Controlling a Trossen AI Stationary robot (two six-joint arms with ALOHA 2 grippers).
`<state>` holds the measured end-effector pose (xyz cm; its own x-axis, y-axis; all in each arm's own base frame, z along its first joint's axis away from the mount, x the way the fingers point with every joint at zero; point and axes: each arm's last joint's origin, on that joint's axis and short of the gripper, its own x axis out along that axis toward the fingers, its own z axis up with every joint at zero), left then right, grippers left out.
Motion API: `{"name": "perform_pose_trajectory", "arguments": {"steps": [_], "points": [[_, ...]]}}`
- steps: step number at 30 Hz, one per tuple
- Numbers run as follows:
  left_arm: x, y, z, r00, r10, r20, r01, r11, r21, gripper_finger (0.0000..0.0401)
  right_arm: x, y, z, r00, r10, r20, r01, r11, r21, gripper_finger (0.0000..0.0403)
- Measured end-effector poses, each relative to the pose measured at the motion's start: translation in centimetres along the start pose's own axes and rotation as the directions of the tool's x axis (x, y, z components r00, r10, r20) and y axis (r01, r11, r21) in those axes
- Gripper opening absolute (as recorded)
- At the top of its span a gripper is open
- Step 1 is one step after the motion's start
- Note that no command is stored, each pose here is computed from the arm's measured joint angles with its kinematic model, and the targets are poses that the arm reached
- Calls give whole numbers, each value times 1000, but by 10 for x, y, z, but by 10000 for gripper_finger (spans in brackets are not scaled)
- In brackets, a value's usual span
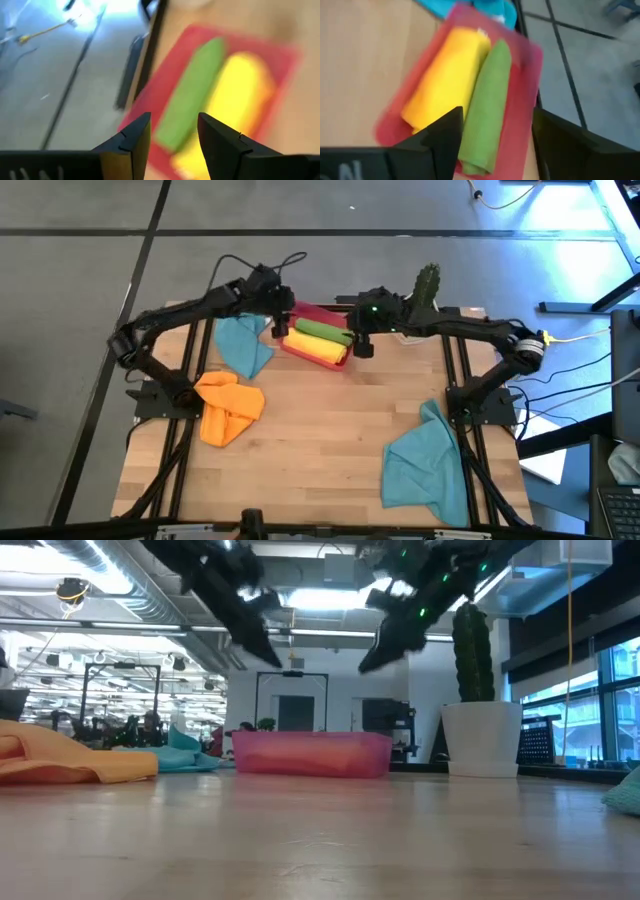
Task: Roll microfiber towels into tight, uniform cylinder then place into a basket
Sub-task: Adjust the red bin
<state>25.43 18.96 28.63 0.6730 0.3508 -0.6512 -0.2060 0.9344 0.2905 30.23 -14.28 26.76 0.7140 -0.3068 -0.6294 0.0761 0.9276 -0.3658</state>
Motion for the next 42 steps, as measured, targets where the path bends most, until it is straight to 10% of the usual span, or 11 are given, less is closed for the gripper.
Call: {"name": "perform_pose_trajectory", "arguments": {"steps": [7,21,34,42], "points": [[-26,-47,14,963,-98,249,107,994,-22,150,-6,38,7,932,305,194,-320,946,50,170],[-33,-142,-12,674,-146,724,228,974,-16,150,57,109,-29,973,232,15,-233,972,34,9],[-37,-177,-21,666,-160,729,263,964,-29,150,86,65,-59,994,-40,-97,61,972,227,20],[-40,-185,-21,656,-188,731,302,953,-26,150,84,46,-60,1000,16,6,-17,951,310,8]]}}
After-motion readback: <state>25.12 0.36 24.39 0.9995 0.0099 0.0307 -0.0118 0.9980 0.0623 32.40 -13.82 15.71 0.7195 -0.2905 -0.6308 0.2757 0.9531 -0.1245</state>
